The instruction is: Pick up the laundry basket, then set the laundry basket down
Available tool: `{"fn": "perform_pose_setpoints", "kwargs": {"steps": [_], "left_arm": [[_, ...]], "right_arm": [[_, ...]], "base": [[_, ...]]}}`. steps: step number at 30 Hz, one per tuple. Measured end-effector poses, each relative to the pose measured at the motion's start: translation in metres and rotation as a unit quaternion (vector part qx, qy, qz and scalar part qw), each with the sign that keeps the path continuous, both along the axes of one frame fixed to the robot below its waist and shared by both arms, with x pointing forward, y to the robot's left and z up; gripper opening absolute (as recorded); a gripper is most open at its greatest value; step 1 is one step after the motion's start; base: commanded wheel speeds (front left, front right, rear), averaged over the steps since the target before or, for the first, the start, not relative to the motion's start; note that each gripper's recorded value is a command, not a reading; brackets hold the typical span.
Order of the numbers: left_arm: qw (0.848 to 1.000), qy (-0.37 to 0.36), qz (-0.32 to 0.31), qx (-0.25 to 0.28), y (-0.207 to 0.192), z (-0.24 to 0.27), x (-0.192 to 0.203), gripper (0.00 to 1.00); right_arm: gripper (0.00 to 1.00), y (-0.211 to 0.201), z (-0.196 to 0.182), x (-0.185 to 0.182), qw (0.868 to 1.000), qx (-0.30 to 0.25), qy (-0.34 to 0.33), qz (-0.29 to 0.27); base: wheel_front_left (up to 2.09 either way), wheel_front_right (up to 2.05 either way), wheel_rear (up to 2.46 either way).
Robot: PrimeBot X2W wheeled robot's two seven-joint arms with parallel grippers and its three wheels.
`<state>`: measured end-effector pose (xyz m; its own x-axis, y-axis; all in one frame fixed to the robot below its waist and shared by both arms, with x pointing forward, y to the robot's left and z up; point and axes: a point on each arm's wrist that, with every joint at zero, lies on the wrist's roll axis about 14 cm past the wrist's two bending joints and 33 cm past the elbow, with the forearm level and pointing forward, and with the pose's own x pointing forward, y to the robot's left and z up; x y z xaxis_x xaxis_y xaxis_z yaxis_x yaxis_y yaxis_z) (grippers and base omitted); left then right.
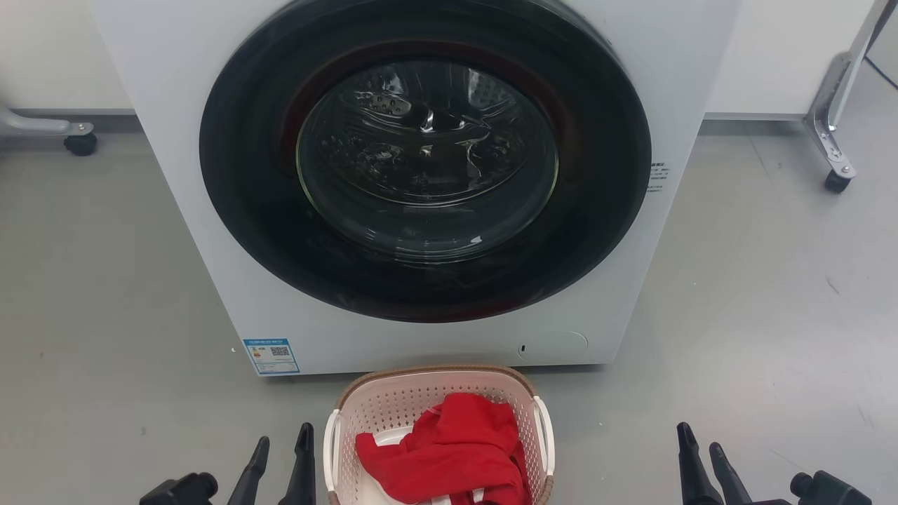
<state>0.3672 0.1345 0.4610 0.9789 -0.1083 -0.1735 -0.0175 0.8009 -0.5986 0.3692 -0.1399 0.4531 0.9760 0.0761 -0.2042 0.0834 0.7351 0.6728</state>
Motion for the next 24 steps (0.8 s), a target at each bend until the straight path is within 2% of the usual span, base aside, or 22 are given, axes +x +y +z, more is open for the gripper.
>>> {"fn": "perform_pose_setpoints", "kwargs": {"steps": [15, 24], "left_arm": [[0.992, -0.033, -0.014, 0.123, -0.005, 0.003, 0.000, 1.00], [0.979, -0.061, -0.025, 0.192, -0.009, 0.008, -0.001, 1.00]], "right_arm": [[1.00, 0.011, 0.004, 0.000, 0.993, -0.115, -0.030, 0.025], [1.00, 0.021, 0.010, 0.000, 0.982, -0.173, -0.056, 0.043]], "base": [[0.00, 0.00, 0.00], [0.00, 0.00, 0.00]]}}
